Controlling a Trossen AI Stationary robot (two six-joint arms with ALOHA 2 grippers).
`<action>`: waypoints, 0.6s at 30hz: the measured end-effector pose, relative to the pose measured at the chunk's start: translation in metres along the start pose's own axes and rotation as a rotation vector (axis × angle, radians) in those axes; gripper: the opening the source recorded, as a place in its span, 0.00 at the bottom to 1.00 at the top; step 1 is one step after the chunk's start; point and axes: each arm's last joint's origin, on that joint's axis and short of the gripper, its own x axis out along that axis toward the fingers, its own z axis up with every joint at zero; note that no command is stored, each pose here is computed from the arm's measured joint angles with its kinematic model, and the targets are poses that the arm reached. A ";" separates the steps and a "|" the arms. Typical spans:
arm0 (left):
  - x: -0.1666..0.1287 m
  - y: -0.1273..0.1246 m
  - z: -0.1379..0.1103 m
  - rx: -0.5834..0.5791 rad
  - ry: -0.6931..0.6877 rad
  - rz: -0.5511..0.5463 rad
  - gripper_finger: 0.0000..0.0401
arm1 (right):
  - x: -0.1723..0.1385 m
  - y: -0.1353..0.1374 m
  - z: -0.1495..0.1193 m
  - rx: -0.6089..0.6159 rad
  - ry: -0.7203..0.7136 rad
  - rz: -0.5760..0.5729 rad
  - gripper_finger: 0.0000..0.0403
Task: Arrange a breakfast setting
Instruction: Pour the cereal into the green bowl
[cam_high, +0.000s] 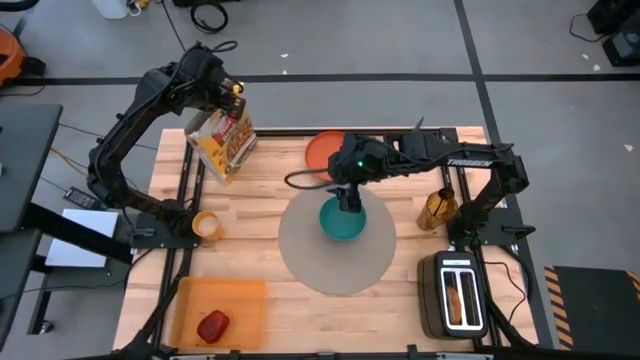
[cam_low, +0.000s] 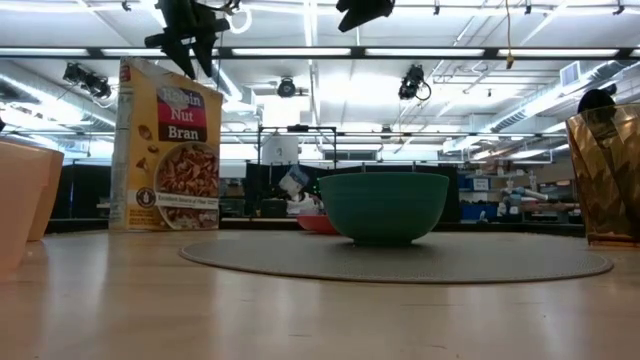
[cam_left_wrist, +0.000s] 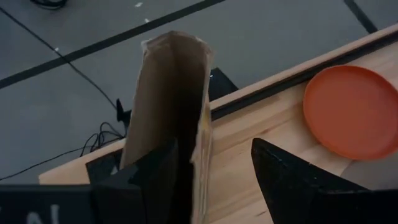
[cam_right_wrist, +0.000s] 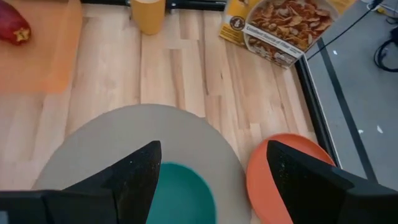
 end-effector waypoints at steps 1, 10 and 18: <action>0.000 0.000 -0.001 0.000 0.013 0.005 0.54 | 0.000 -0.003 0.000 0.005 -0.002 0.000 0.75; 0.036 -0.007 -0.006 0.009 0.144 0.083 0.53 | 0.003 -0.018 0.002 0.034 -0.025 0.002 0.73; 0.062 -0.023 -0.022 0.156 0.271 0.003 0.37 | 0.002 -0.016 0.003 0.035 -0.045 0.058 0.73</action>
